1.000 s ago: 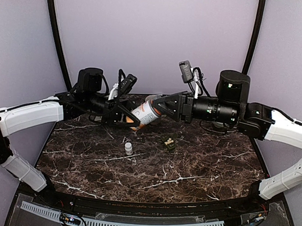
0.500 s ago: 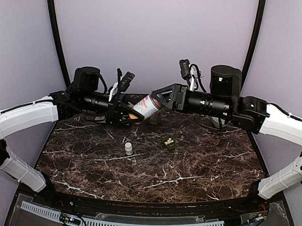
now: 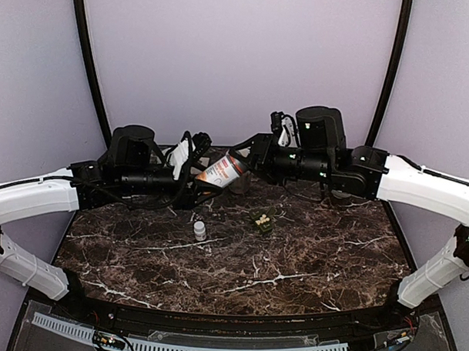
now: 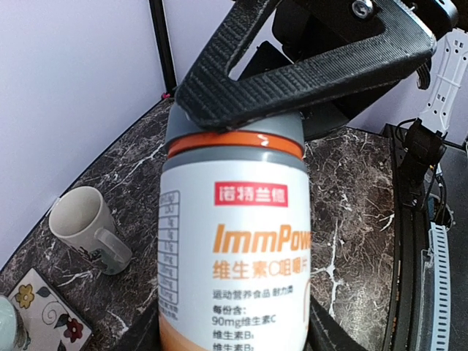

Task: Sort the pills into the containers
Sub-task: Screw the lid of the pill bottle onto the pill bottle, then pass from the left arm to the right

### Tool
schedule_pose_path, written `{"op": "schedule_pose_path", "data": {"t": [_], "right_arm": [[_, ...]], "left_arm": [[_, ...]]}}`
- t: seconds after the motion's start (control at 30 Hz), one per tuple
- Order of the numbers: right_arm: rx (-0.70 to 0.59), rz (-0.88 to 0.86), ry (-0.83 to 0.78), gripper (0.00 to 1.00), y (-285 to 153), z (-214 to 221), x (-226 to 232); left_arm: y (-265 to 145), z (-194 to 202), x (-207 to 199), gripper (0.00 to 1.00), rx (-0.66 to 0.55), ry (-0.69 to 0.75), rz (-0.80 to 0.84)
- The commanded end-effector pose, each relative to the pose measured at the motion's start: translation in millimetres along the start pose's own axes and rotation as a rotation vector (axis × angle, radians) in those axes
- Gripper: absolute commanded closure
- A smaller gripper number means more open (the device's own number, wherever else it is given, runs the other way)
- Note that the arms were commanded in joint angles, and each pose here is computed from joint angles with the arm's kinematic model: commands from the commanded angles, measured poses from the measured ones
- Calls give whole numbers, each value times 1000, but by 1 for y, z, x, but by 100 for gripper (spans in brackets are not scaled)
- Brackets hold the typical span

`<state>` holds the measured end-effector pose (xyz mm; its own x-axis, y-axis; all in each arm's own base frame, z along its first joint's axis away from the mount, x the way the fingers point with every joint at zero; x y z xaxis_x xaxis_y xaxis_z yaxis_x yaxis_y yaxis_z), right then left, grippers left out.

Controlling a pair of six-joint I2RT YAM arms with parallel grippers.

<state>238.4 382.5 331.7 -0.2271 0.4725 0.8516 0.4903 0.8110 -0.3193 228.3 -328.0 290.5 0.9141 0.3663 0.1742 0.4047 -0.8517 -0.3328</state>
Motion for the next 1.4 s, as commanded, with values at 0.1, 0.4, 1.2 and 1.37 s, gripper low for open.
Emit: {"op": "schedule_pose_path", "data": {"t": [0.1,0.4,1.2,1.37], "right_arm": [[-7,27,-100,64,-11,7,-9],[-91,-70,-264,21,-51,-4,8],[35,-175,-346,24,-37,20,29],[42,-174,-352,54,-36,21,29]], "left_arm": [[-23,-63,3,100,-239,80,-47],[-21,-61,-7,100,-233,41,56],[-10,-60,-41,100,-180,-32,463],[-9,-58,-43,100,-170,-35,483]]}}
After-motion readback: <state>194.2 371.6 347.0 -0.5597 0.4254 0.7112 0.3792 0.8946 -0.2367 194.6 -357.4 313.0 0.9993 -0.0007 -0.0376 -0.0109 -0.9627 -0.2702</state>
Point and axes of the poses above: each gripper's point midway between its finger pads, its own y axis out along the fingers, its own x axis along the line the jaws close on, z = x × y, the point moved 2 cm from there along -y, back along the fingers, and after that the axes turned 7 degrees about y, right-handed, at the moved point
